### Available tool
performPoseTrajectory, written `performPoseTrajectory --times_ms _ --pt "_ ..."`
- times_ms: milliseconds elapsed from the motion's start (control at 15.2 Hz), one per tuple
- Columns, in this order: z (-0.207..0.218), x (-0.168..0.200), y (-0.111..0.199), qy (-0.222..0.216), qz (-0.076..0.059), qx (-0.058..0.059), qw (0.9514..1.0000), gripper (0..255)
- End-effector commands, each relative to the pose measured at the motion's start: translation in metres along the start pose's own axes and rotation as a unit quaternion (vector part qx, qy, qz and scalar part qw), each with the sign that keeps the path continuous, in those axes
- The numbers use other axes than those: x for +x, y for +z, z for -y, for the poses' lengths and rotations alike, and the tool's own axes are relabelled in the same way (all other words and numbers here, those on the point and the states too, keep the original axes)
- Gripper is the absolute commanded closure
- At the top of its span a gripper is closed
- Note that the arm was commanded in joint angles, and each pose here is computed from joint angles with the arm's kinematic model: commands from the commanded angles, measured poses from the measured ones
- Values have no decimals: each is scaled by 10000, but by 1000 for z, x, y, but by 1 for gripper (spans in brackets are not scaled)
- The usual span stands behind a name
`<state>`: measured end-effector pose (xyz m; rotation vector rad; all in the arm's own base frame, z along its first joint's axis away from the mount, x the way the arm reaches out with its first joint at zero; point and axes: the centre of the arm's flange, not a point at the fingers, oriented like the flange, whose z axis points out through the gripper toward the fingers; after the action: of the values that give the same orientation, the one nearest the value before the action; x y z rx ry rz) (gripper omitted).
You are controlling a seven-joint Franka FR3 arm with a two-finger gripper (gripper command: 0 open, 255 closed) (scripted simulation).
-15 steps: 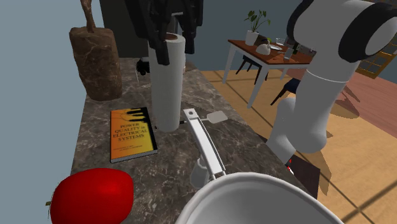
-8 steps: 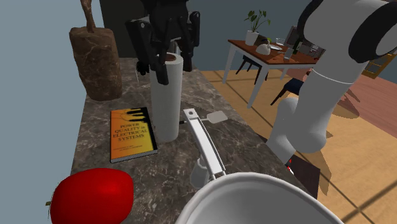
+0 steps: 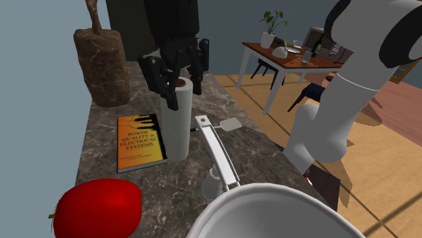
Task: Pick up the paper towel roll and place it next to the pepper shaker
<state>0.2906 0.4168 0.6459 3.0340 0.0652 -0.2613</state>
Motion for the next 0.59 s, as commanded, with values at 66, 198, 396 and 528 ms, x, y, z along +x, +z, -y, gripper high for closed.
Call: performPoseTrajectory --times_ms 66,198,396,528 --pt "2 3 16 0 -1 1 10000 255" --pt "3 5 27 0 -1 1 10000 255" --pt "4 7 37 0 -1 1 10000 255" --pt "4 7 37 0 -1 2 10000 255"
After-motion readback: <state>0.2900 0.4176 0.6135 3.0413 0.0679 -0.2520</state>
